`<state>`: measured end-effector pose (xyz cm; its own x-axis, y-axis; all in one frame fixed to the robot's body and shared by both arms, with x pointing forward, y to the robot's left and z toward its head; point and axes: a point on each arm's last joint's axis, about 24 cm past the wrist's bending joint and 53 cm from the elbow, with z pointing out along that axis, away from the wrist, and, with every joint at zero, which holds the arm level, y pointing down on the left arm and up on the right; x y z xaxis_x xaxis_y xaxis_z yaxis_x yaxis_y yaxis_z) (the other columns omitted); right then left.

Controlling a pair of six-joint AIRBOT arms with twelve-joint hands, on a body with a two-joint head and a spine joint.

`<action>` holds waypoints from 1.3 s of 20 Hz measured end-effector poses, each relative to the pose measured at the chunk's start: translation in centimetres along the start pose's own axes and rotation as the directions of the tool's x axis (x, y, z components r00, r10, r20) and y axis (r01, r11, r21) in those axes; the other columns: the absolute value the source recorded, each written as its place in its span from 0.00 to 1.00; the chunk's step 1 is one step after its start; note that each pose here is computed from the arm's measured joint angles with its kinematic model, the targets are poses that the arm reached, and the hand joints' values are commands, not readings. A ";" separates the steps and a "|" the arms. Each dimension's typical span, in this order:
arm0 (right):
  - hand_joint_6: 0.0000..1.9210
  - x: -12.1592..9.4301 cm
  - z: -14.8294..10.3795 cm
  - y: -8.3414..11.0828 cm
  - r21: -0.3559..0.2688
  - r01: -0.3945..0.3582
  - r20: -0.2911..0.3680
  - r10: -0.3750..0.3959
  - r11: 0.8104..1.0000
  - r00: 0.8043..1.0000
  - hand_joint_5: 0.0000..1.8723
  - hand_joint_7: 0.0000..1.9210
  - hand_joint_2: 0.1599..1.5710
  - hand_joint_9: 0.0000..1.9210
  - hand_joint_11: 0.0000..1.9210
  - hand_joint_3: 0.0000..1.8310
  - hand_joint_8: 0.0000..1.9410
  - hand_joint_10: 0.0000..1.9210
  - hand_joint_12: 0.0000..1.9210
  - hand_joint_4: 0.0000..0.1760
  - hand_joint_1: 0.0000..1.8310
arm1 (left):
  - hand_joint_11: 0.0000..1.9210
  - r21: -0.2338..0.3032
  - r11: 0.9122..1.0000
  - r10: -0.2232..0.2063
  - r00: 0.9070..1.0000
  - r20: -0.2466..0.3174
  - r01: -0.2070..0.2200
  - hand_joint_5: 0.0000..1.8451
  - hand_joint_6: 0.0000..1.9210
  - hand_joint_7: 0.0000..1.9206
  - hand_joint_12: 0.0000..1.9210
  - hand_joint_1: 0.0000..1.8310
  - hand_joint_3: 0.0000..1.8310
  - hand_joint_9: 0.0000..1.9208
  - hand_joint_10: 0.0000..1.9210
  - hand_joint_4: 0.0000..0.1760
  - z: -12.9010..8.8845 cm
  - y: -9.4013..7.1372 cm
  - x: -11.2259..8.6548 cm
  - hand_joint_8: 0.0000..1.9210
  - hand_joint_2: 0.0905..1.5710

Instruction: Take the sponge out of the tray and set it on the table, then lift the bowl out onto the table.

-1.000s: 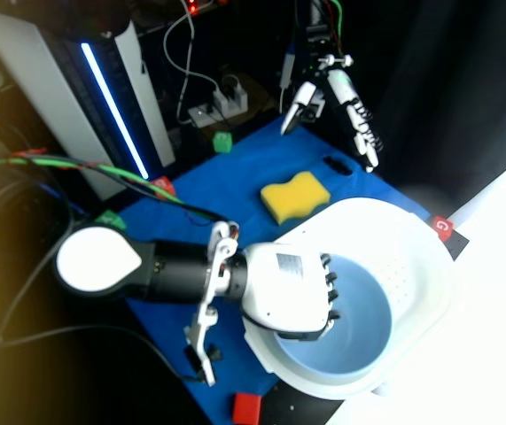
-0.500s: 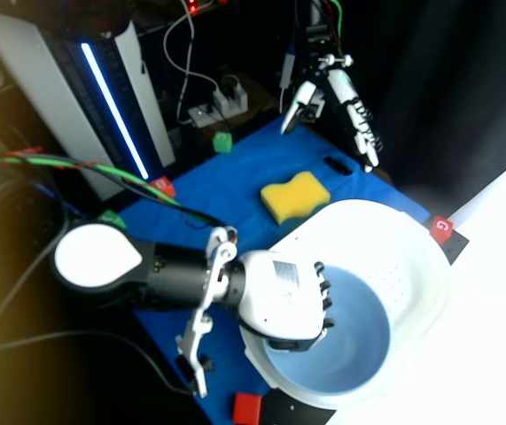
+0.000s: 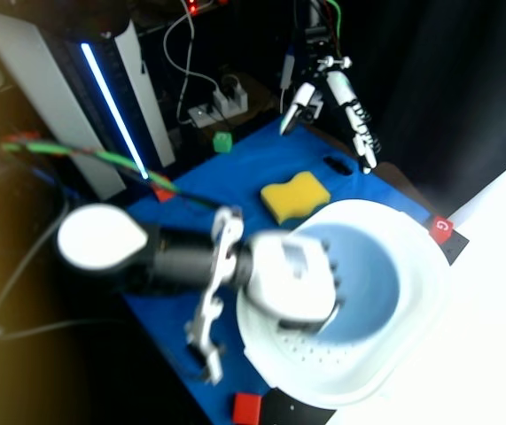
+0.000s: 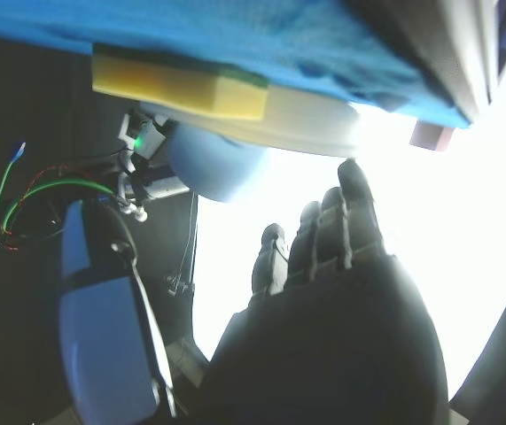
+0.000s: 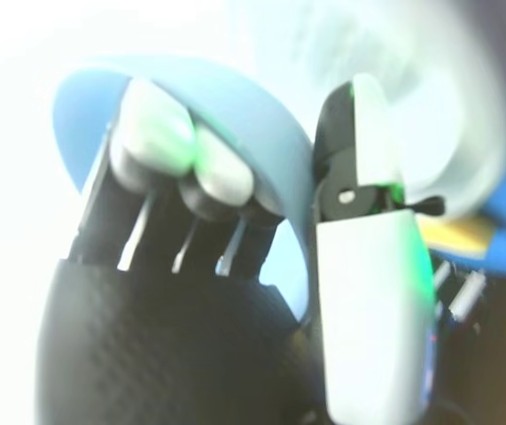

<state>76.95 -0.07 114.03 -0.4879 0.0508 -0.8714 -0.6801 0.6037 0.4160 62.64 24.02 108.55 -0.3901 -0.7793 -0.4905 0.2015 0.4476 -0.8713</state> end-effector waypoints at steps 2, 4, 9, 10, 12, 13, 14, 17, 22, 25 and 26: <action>1.00 -0.6 -0.7 0.3 -0.010 0.010 0.008 -0.010 1.000 1.000 0.60 0.75 0.69 0.82 0.84 0.00 1.00 1.00 1.00 0.83 0.84 | 0.00 -0.004 1.000 0.000 1.000 0.002 0.000 0.00 0.00 0.00 0.23 0.40 0.00 0.00 0.00 1.00 -0.1 0.1 0.0 0.00 0.51; 1.00 -0.8 -1.7 0.1 -0.010 0.015 0.011 -0.015 1.000 1.000 0.61 0.76 0.68 0.83 0.87 0.00 1.00 1.00 1.00 0.83 0.86 | 0.00 -0.004 1.000 0.000 1.000 0.001 0.000 0.00 0.00 0.00 0.23 0.41 0.00 0.00 0.00 1.00 -0.1 0.2 0.0 0.00 0.52; 1.00 -0.4 -5.1 2.8 -0.114 0.019 -0.004 -0.019 0.993 1.000 0.64 0.77 0.73 0.83 0.85 0.00 1.00 1.00 1.00 0.72 0.82 | 0.00 -0.004 1.000 -0.007 1.000 0.002 0.007 0.00 0.00 0.00 0.25 0.40 0.00 0.00 0.00 1.00 -0.3 0.2 0.1 0.00 0.52; 1.00 0.0 -5.6 3.8 -0.141 0.032 -0.011 -0.034 0.989 0.999 0.64 0.76 0.76 0.83 0.86 0.01 1.00 1.00 1.00 0.73 0.77 | 0.00 -0.008 1.000 -0.009 1.000 0.003 0.009 0.00 0.00 0.00 0.25 0.40 0.00 0.00 0.00 1.00 -0.3 0.3 0.1 0.00 0.52; 1.00 0.9 -6.6 6.3 -0.207 0.069 -0.024 -0.075 0.976 0.997 0.66 0.78 0.77 0.84 0.87 0.02 1.00 1.00 1.00 0.71 0.75 | 0.00 -0.005 1.000 -0.010 1.000 0.007 0.010 0.00 0.00 0.00 0.24 0.40 0.00 0.00 0.00 1.00 -0.5 0.3 0.0 0.00 0.52; 1.00 1.3 -7.3 7.4 -0.239 0.079 -0.030 -0.088 0.968 0.996 0.67 0.79 0.62 0.86 0.87 0.25 1.00 1.00 1.00 0.00 0.76 | 0.00 -0.011 1.000 -0.017 1.000 0.009 0.017 0.00 0.00 0.00 0.23 0.41 0.00 0.00 0.00 1.00 -0.6 0.4 0.1 0.00 0.52; 1.00 1.6 -7.7 8.0 -0.262 0.080 -0.037 -0.093 0.962 0.995 0.65 0.79 0.54 0.87 0.88 0.39 1.00 1.00 1.00 0.00 0.77 | 0.00 -0.014 1.000 -0.017 1.000 0.009 0.017 0.00 0.00 0.00 0.23 0.41 0.00 0.00 0.00 1.00 -0.7 0.5 0.1 0.00 0.51; 1.00 3.3 -9.0 8.9 -0.296 0.107 -0.076 -0.135 0.949 0.988 0.60 0.77 0.61 0.84 0.86 0.27 1.00 1.00 1.00 0.00 0.67 | 0.00 -0.011 1.000 -0.022 1.000 0.011 0.022 0.00 0.00 0.00 0.23 0.41 0.00 0.01 0.00 1.00 -1.0 0.5 0.2 0.00 0.51; 1.00 9.0 -9.8 9.1 -0.315 0.073 -0.225 -0.149 0.946 0.963 0.60 0.77 0.60 0.85 0.87 0.16 1.00 1.00 1.00 0.00 0.77 | 0.00 -0.011 1.000 -0.028 0.999 0.017 0.028 0.00 0.00 0.00 0.23 0.41 0.00 0.00 0.00 1.00 -1.2 0.5 0.1 0.00 0.51; 1.00 12.0 -10.1 8.2 -0.297 0.044 -0.304 -0.138 0.954 0.942 0.66 0.78 0.35 0.84 0.88 0.53 1.00 1.00 1.00 0.00 0.79 | 0.00 -0.013 1.000 -0.028 0.999 0.019 0.028 0.00 0.00 0.00 0.24 0.41 0.00 0.01 0.00 1.00 -1.2 0.6 0.1 0.00 0.52; 1.00 12.4 -10.2 8.0 -0.294 0.041 -0.313 -0.137 0.955 0.940 0.67 0.79 0.33 0.84 0.88 0.58 1.00 1.00 1.00 0.07 0.79 | 0.00 -0.013 1.000 -0.028 0.999 0.018 0.028 0.00 0.00 0.00 0.26 0.41 0.00 0.01 0.00 1.00 -1.2 0.6 0.1 0.00 0.51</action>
<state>59.86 -2.72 109.22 -0.5367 -0.2839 -0.7946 -0.8304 0.3448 0.4377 61.65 24.75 108.03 -0.3791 -0.7991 -0.4666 0.1785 0.4316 -0.8842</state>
